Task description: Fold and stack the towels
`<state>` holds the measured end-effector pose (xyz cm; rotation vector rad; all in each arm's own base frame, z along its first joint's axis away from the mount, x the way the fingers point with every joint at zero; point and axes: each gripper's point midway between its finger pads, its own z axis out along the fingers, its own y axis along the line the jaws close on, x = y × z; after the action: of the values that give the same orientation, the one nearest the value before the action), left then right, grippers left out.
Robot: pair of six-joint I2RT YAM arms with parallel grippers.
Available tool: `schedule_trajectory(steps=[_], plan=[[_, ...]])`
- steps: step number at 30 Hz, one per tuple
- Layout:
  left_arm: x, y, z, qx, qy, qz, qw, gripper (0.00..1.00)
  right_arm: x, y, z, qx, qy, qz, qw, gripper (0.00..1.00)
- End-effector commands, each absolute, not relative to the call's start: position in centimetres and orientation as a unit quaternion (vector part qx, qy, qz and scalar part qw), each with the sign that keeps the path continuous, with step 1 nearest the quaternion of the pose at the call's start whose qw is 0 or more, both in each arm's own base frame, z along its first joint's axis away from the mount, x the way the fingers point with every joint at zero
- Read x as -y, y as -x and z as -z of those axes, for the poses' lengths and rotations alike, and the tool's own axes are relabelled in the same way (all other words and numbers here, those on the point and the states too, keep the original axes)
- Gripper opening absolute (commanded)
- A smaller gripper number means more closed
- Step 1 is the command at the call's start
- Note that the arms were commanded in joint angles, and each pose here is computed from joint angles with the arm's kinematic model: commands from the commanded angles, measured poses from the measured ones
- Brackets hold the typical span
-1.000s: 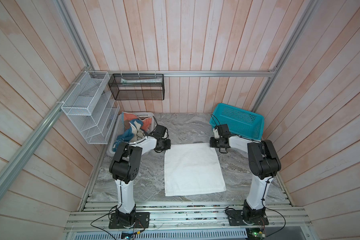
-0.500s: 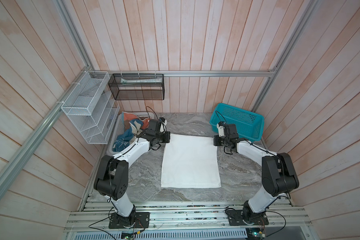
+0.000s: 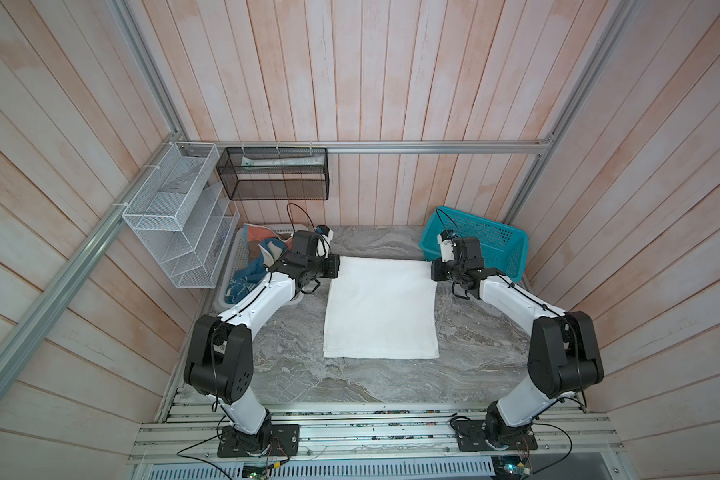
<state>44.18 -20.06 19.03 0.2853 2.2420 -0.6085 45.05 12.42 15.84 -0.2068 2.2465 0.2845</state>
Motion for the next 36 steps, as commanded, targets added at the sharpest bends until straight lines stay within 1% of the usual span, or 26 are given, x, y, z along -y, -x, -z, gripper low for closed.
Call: schedule_trajectory(steps=[1, 4, 11, 19, 20, 22, 24, 25, 27, 29, 33, 36], plan=[[20.2, -42.3, -19.4, -0.869, -0.111, 0.273, 0.398, 0.00, -12.4, -42.6, -16.3, -0.890, 0.084, -0.138, 0.427, 0.00], [20.0, -40.4, -17.7, -0.865, -0.101, 0.293, 0.394, 0.00, -12.3, -40.3, -14.8, -0.889, 0.070, -0.156, 0.425, 0.00], [19.7, -36.2, -14.1, -0.866, -0.099, 0.319, 0.372, 0.00, -12.3, -36.0, -10.5, -0.905, 0.059, -0.185, 0.379, 0.00], [18.6, -32.9, -12.4, -0.871, -0.090, 0.311, 0.369, 0.00, -12.5, -32.7, -10.3, -0.904, 0.030, -0.224, 0.362, 0.00], [18.4, -32.3, -12.1, -0.874, -0.086, 0.309, 0.365, 0.05, -12.6, -32.0, -10.0, -0.906, 0.023, -0.233, 0.352, 0.01], [18.1, -31.1, -11.5, -0.878, -0.080, 0.307, 0.359, 0.11, -12.9, -30.5, -9.4, -0.910, 0.010, -0.254, 0.329, 0.09], [17.5, -29.6, -10.8, -0.882, -0.071, 0.302, 0.354, 0.23, -13.1, -28.7, -8.8, -0.913, -0.012, -0.273, 0.302, 0.22], [17.1, -28.9, -10.7, -0.885, -0.065, 0.298, 0.353, 0.29, -13.1, -27.8, -8.7, -0.914, -0.023, -0.282, 0.292, 0.26], [16.3, -27.7, -10.5, -0.887, -0.052, 0.292, 0.353, 0.36, -12.9, -26.2, -8.6, -0.915, -0.044, -0.289, 0.277, 0.32], [15.6, -26.7, -10.6, -0.888, -0.041, 0.287, 0.356, 0.39, -12.5, -25.1, -9.0, -0.915, -0.062, -0.292, 0.273, 0.35], [14.4, -25.6, -11.1, -0.891, -0.003, 0.281, 0.355, 0.42, -11.5, -24.0, -9.6, -0.908, -0.106, -0.291, 0.282, 0.44], [14.1, -25.3, -10.7, -0.901, 0.046, 0.286, 0.323, 0.44, -10.8, -24.1, -9.7, -0.907, -0.124, -0.281, 0.288, 0.48]])
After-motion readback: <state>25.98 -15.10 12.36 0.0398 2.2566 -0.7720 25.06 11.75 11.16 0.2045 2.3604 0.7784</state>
